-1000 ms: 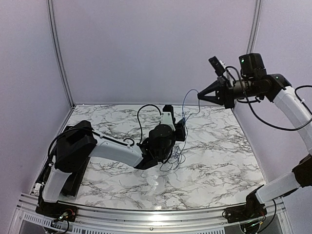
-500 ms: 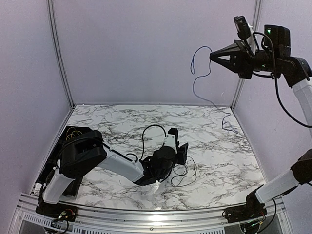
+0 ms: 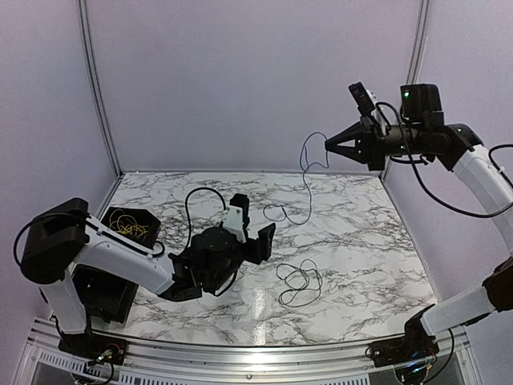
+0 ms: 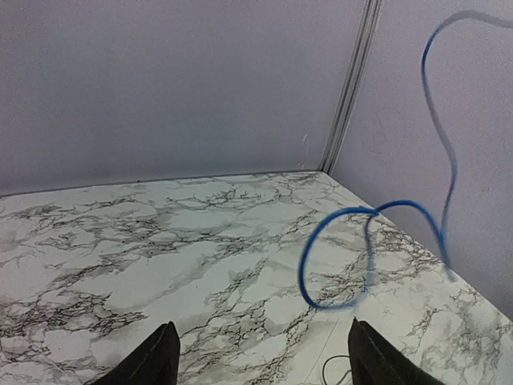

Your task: Untangle the cables

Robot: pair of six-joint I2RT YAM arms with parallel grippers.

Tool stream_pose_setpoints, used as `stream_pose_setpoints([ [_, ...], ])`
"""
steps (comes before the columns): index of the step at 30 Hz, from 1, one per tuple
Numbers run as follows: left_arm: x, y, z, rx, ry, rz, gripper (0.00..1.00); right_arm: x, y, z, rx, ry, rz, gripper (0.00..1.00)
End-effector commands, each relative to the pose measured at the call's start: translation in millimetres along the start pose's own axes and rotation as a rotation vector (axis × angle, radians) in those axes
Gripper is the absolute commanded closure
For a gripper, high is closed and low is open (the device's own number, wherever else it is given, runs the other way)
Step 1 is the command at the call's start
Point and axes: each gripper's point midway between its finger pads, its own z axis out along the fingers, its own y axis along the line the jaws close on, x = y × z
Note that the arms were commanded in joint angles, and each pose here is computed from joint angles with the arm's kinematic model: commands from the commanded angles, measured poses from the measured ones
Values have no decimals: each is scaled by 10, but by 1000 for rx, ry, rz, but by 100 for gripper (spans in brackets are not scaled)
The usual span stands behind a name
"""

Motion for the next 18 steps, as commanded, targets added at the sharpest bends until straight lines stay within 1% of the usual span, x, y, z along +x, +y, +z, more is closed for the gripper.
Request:
stream_pose_setpoints([
  [1, -193, 144, -216, 6, -15, 25, 24, 180, -83, 77, 34, 10, -43, 100],
  [6, -162, 263, -384, 9, 17, 39, 24, 557, -225, 245, 37, 44, 9, 100],
  [11, -66, 276, -451, 40, 44, 41, 23, 763, -350, 426, -4, 44, 79, 100],
  [14, -16, 109, -453, 133, 69, 70, 24, 858, -406, 536, -49, 47, 127, 100],
  [16, 0, -83, -451, 231, 81, 122, 26, 881, -425, 585, -77, 44, 153, 100],
  [18, -36, -240, -410, 288, 77, 145, 27, 891, -431, 618, -101, 40, 167, 100],
])
